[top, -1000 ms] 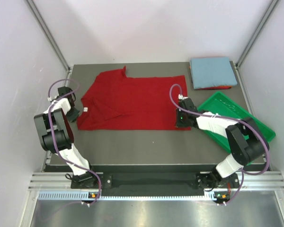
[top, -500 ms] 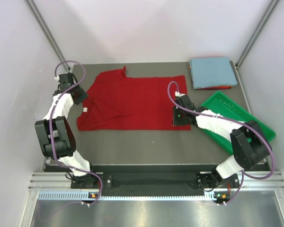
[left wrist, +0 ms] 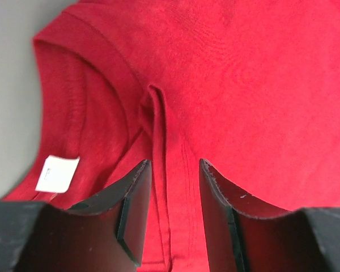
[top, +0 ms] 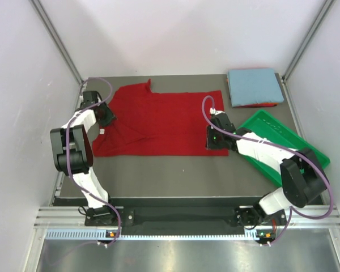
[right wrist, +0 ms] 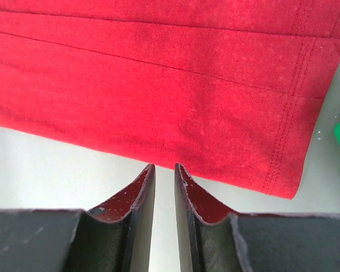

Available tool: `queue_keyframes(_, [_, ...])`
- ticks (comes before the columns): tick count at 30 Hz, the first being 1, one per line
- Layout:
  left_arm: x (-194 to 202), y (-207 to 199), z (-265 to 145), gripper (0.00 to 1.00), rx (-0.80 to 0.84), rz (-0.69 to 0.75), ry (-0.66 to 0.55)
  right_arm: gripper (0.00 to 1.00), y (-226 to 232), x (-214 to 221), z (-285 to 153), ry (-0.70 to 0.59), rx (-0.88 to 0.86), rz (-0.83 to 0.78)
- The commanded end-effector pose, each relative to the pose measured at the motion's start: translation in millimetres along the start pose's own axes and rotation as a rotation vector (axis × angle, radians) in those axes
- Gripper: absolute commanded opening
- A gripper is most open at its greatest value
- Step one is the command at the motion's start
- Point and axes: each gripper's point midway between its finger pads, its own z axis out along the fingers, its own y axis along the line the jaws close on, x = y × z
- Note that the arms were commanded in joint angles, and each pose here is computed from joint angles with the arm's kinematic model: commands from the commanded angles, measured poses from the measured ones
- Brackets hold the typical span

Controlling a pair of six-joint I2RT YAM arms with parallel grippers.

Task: Fold and stack the t-shirts
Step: Fold the tshirt

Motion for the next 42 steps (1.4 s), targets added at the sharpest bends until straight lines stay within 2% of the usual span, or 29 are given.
queue_keyframes(1, [-18.8,-15.4,10.8,0.44,0.025,0.021,-0.053,0.21,16.7,-27.8,-16.8,-0.092,-0.044,-0.009])
queue_keyframes(11, [-17.3,-11.4,29.6,0.44,-0.054,0.049,-0.054,0.21,17.5,-32.5,-19.7,-0.108,-0.046,-0.022])
queue_keyframes(13, [-18.4,-11.2,30.2,0.40,-0.062,0.054,-0.062,0.22,16.5,-33.1,-18.6,-0.108,-0.042,-0.022])
queue_keyframes(16, [-21.2,-13.7,30.4,0.28,-0.069,0.070,-0.070,0.22,17.0,-32.6,-15.7,-0.104,-0.041,-0.027])
queue_keyframes(17, [-22.0,-15.3,30.2,0.19,-0.066,0.072,-0.070,0.22,16.6,-33.3,-13.9,-0.104,-0.038,-0.026])
queue_keyframes(19, [-25.7,-18.6,30.0,0.11,-0.063,0.086,-0.076,0.22,17.2,-32.4,-11.6,-0.099,-0.038,-0.029])
queue_keyframes(20, [-25.1,-20.4,31.0,0.02,-0.062,0.092,-0.074,0.21,16.3,-32.9,-9.8,-0.097,-0.035,-0.025])
queue_keyframes(21, [-26.1,-22.3,31.1,0.00,-0.057,0.098,-0.076,0.22,17.1,-32.5,-8.8,-0.094,-0.036,-0.028])
queue_keyframes(30, [-33.3,-53.4,29.1,0.00,0.055,0.164,-0.101,0.22,16.0,-30.8,-1.2,-0.083,-0.027,-0.034])
queue_keyframes(42, [-31.4,-101.5,21.6,0.00,0.176,0.361,-0.161,0.22,17.1,-34.4,2.2,-0.087,-0.027,-0.041])
